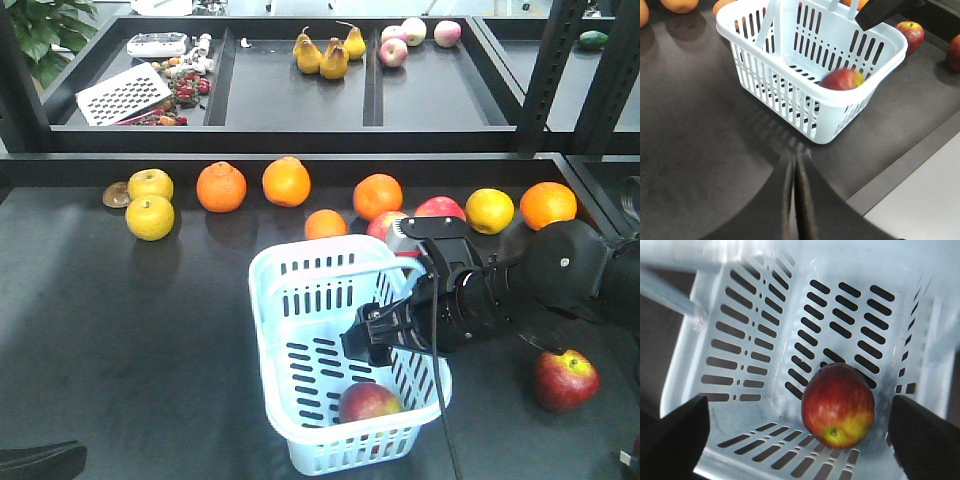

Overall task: Pick three apples into basket with both arms
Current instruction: 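Carry the apple over the basket and release it inside, then withdraw the right gripper and move it over the next red apple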

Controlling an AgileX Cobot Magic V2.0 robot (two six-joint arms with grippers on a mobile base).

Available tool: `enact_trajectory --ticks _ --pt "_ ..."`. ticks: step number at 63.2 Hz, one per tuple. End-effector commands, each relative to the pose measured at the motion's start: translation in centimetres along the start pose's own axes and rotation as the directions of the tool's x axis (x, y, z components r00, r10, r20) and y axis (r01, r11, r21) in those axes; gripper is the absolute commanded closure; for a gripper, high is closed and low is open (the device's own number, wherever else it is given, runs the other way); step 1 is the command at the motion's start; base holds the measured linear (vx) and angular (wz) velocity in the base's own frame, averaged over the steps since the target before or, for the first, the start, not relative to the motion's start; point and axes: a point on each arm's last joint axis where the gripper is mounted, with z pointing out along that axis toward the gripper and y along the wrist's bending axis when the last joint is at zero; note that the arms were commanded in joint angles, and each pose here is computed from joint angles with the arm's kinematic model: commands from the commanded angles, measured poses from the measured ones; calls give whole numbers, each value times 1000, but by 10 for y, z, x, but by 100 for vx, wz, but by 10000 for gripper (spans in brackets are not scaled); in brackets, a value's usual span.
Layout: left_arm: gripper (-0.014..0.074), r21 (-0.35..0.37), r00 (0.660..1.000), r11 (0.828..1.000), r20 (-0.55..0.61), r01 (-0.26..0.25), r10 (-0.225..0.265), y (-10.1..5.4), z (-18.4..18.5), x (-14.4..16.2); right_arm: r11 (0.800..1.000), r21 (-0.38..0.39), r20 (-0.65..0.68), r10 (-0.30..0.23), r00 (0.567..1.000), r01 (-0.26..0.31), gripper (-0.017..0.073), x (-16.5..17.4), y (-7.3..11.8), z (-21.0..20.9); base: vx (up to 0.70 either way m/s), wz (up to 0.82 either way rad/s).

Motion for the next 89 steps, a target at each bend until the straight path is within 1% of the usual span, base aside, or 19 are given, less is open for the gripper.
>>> enact_trajectory --ticks 1,7,12,19,27,36,41,45,50,53,60,67,73,76,79,83,84,88,89 --pt "600 -11 996 1000 81 26 -25 0 -4 -13 1000 -12 75 -16 997 17 -94 -12 7 -14 0 0" --pt "600 -11 996 1000 81 26 -25 0 -4 -13 1000 -23 46 -19 999 20 -19 -10 8 -14 0 0" --pt "600 -11 996 1000 81 26 -25 0 -4 -13 999 -33 11 -25 1000 25 78 -6 9 -13 0 0" --pt "600 -11 996 1000 81 26 -25 0 -4 -13 998 -34 -23 -57 998 56 286 -3 10 -17 0 0" --pt "600 -11 996 1000 81 26 -25 0 -4 -13 994 -14 -35 -112 993 111 578 0 12 -32 0 0" --pt "600 -11 996 1000 81 26 -25 0 -4 -13 991 41 -21 -125 992 126 568 4 14 -60 0 0" --pt "600 -11 996 1000 81 26 -25 0 -4 -13 985 104 -16 -136 991 136 566 9 14 -80 0 0" --pt "600 -11 996 1000 81 26 -25 0 -4 -13 978 166 -2 -125 992 123 565 11 12 -93 0 0" --pt "600 -11 996 1000 81 26 -25 0 -4 -13 953 277 19 -135 991 124 565 15 6 -111 0 0" --pt "600 -12 996 1000 82 26 -25 0 -4 -13 934 342 27 -121 992 105 565 16 0 -120 0 0" --pt "600 -13 996 1000 84 26 -25 0 -4 -13 893 446 30 -85 996 63 565 17 -16 -130 0 0" --pt "600 -13 996 1000 84 26 -25 0 -4 -13 874 486 70 -58 996 17 562 14 -33 -135 0 0" --pt "600 -13 996 1000 84 26 -25 0 -4 -13 858 512 97 -9 995 -42 542 12 -52 -137 0 0" --pt "600 -13 996 1000 84 26 -25 0 -4 -13 849 523 103 27 994 -77 520 12 -66 -137 0 0" --pt "600 -13 996 1000 84 26 -25 0 -4 -13 851 513 106 66 992 -112 492 12 -76 -134 0 0" --pt "600 -13 996 1000 84 26 -25 0 -4 -13 858 496 93 98 991 -132 428 13 -91 -130 0 0" --pt "600 -13 996 1000 84 26 -25 0 -4 -13 862 493 77 95 993 -121 400 12 -95 -127 0 0" --pt "600 -13 996 1000 84 26 -25 0 -4 -13 871 472 47 134 990 -140 307 13 -112 -119 0 0" --pt "600 -13 996 1000 84 26 -25 0 -4 -13 873 467 37 140 989 -141 265 13 -116 -117 0 0"
